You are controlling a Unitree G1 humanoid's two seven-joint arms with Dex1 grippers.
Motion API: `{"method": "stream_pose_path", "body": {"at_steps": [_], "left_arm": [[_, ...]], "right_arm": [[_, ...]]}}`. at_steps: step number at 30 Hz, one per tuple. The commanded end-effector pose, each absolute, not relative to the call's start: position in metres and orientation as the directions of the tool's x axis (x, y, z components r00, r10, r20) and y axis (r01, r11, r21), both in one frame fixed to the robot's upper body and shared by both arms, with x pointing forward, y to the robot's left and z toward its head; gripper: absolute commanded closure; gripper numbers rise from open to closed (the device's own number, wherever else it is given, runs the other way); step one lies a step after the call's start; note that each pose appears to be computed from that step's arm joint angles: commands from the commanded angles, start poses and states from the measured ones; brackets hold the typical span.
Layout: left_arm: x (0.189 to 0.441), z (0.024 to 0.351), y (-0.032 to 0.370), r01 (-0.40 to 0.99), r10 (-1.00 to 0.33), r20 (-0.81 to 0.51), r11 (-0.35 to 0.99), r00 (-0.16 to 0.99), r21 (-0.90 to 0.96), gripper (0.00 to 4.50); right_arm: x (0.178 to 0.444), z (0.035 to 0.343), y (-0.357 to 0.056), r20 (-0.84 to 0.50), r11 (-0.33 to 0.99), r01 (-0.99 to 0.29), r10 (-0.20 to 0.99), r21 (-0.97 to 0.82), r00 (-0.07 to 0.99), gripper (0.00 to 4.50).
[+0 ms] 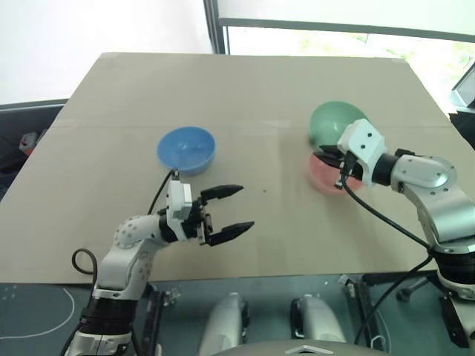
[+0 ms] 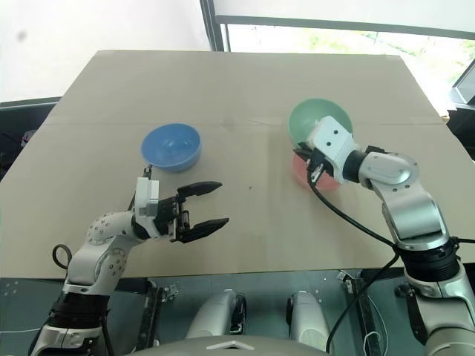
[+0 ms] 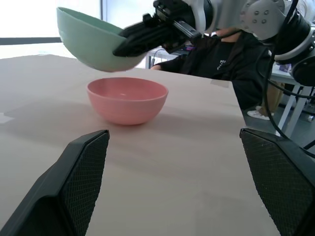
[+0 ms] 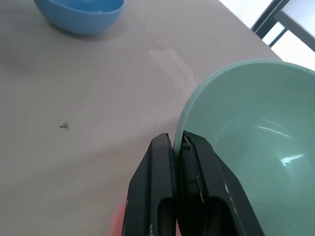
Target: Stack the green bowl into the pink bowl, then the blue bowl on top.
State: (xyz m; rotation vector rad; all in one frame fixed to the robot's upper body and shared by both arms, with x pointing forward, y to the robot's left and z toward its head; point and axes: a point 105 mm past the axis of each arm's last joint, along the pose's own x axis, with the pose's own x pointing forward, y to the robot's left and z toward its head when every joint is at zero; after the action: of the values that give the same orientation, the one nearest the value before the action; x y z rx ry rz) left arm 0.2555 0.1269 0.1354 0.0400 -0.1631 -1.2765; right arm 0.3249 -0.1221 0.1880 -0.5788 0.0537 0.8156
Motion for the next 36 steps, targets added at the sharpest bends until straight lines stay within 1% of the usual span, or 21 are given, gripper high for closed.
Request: {"method": "stream_pose_path", "body": {"at_steps": [1,2,3,4,6,7,8,9,12,15,17,19,20,22,24,27,29,30,31,32,36], "left_arm": [[0.254,0.14,0.126,0.945,-0.956,0.107,0.287,0.273,0.157,0.0],[0.255,0.14,0.127,0.943,-0.954,0.103,0.294,0.281,0.158,0.0],[0.255,0.14,0.128,0.94,-0.952,0.101,0.302,0.288,0.159,0.0],[0.255,0.141,0.129,0.939,-0.951,0.1,0.306,0.293,0.159,0.0],[0.256,0.141,0.131,0.932,-0.943,0.102,0.329,0.316,0.153,0.0],[0.258,0.143,0.133,0.923,-0.934,0.105,0.353,0.34,0.153,0.0],[0.261,0.145,0.134,0.908,-0.919,0.112,0.391,0.377,0.153,0.0],[0.267,0.147,0.136,0.881,-0.894,0.118,0.446,0.431,0.159,0.0],[0.288,0.15,0.146,0.746,-0.773,0.077,0.629,0.629,0.217,0.0],[0.305,0.15,0.159,0.615,-0.635,0.006,0.75,0.772,0.244,0.0],[0.319,0.15,0.17,0.504,-0.506,-0.073,0.812,0.859,0.294,0.0],[0.331,0.146,0.181,0.433,-0.391,-0.187,0.826,0.901,0.361,0.0],[0.336,0.143,0.186,0.426,-0.352,-0.25,0.816,0.902,0.389,0.0],[0.342,0.145,0.188,0.427,-0.32,-0.301,0.798,0.898,0.425,0.0],[0.349,0.147,0.191,0.402,-0.284,-0.31,0.799,0.907,0.447,0.0],[0.351,0.14,0.191,0.425,-0.272,-0.354,0.764,0.895,0.486,0.0],[0.35,0.137,0.184,0.466,-0.301,-0.375,0.722,0.877,0.511,0.54],[0.351,0.137,0.182,0.472,-0.307,-0.375,0.716,0.875,0.514,0.91],[0.352,0.138,0.181,0.473,-0.309,-0.374,0.714,0.875,0.517,1.43],[0.353,0.139,0.181,0.475,-0.311,-0.374,0.71,0.874,0.52,1.81],[0.358,0.145,0.178,0.488,-0.337,-0.358,0.678,0.871,0.55,3.62]], "right_arm": [[0.317,0.189,-0.126,-0.247,0.571,-0.713,0.683,-0.406,0.687,3.76],[0.317,0.186,-0.128,-0.259,0.574,-0.715,0.678,-0.398,0.688,3.57],[0.317,0.184,-0.129,-0.269,0.575,-0.717,0.673,-0.394,0.689,3.23],[0.317,0.182,-0.13,-0.276,0.576,-0.717,0.67,-0.391,0.689,2.74],[0.313,0.179,-0.131,-0.293,0.565,-0.729,0.674,-0.386,0.678,2.08],[0.312,0.179,-0.133,-0.29,0.567,-0.719,0.666,-0.402,0.687,1.56],[0.312,0.181,-0.135,-0.28,0.576,-0.703,0.655,-0.418,0.702,1.17],[0.311,0.183,-0.135,-0.263,0.574,-0.696,0.658,-0.431,0.705,0.89],[0.295,0.192,-0.121,-0.177,0.539,-0.74,0.747,-0.403,0.641,0.89],[0.284,0.191,-0.112,-0.152,0.521,-0.766,0.781,-0.376,0.606,0.89],[0.279,0.192,-0.104,-0.129,0.513,-0.776,0.798,-0.366,0.588,0.89],[0.278,0.194,-0.099,-0.105,0.515,-0.778,0.806,-0.36,0.582,0.89],[0.278,0.195,-0.096,-0.097,0.516,-0.778,0.808,-0.359,0.581,0.89],[0.279,0.196,-0.093,-0.088,0.517,-0.777,0.81,-0.36,0.58,0.89],[0.282,0.195,-0.094,-0.091,0.52,-0.771,0.805,-0.367,0.586,0.89],[0.285,0.195,-0.096,-0.092,0.528,-0.76,0.796,-0.379,0.599,0.89],[0.286,0.196,-0.096,-0.085,0.535,-0.752,0.791,-0.384,0.606,0.87],[0.286,0.197,-0.096,-0.082,0.539,-0.75,0.789,-0.384,0.609,0.87],[0.286,0.197,-0.096,-0.08,0.541,-0.748,0.788,-0.384,0.611,0.87],[0.286,0.197,-0.096,-0.079,0.542,-0.748,0.787,-0.383,0.612,0.87],[0.287,0.195,-0.099,-0.081,0.555,-0.735,0.774,-0.39,0.627,0.87]]}}
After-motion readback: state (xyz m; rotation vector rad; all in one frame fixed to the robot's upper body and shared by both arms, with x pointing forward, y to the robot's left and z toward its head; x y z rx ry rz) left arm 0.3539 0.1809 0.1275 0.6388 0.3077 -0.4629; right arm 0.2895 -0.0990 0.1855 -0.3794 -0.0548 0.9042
